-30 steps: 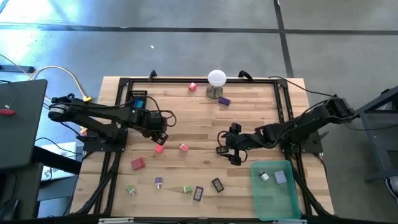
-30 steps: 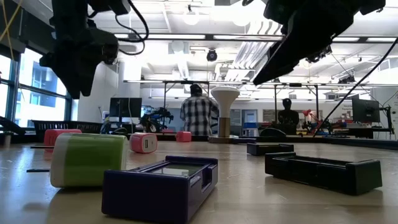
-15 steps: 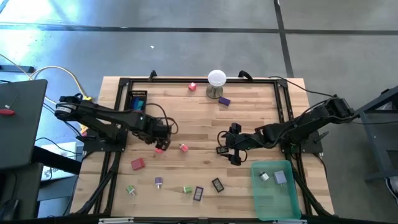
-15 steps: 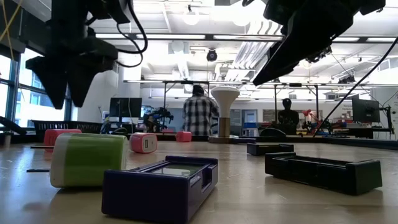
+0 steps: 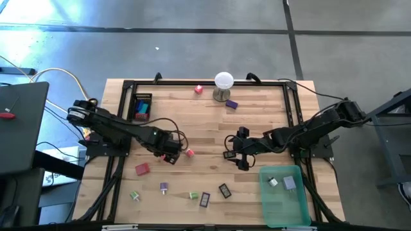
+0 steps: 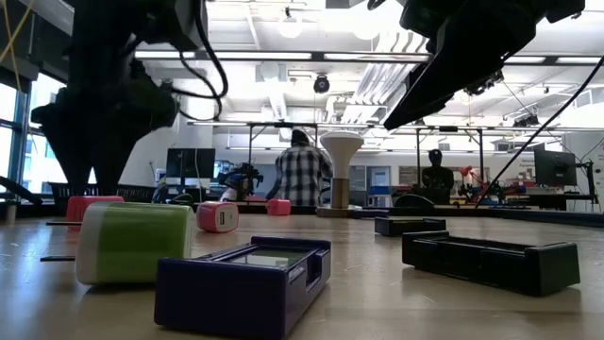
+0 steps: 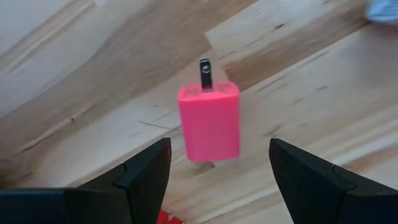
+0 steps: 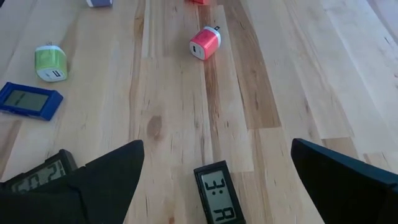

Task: Pick & Place Office items
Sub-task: Put the bottom pink charger adapter into the green bin

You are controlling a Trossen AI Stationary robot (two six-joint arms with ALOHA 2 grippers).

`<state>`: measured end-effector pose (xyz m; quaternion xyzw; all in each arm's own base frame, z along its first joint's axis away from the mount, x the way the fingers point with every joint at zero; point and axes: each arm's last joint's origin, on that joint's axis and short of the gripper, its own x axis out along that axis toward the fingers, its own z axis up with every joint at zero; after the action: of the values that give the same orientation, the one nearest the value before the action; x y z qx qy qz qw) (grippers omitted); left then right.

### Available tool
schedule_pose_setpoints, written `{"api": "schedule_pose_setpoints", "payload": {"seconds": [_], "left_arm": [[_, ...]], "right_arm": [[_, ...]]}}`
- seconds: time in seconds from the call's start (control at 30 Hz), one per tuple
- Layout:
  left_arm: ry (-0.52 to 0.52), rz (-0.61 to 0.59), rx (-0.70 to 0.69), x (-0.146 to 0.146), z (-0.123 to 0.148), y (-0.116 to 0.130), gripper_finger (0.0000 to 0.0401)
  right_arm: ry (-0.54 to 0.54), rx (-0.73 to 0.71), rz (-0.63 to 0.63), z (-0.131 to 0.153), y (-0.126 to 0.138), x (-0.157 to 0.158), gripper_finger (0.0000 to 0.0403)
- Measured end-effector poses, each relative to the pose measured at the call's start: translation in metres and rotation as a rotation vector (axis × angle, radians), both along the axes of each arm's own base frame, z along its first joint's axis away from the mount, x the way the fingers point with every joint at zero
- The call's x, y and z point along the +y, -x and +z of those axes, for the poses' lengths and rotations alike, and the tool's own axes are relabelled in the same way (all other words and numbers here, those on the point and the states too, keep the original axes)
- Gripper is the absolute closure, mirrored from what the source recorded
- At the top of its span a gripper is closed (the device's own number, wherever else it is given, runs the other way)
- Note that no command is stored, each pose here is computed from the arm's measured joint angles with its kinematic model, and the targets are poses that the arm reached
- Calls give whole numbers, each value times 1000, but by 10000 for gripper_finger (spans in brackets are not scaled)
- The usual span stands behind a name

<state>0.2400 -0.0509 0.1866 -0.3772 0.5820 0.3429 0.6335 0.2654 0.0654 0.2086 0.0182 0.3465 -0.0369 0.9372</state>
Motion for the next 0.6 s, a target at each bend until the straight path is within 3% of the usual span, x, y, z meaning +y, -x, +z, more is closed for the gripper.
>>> {"api": "schedule_pose_setpoints", "payload": {"seconds": [0.33, 0.6], "left_arm": [[1, -16, 105, 7, -24, -9, 139], [-1, -2, 100, 16, -26, -12, 139]], "right_arm": [[0, 0, 0, 0, 0, 0, 8], [0, 0, 0, 0, 0, 0, 8]]}}
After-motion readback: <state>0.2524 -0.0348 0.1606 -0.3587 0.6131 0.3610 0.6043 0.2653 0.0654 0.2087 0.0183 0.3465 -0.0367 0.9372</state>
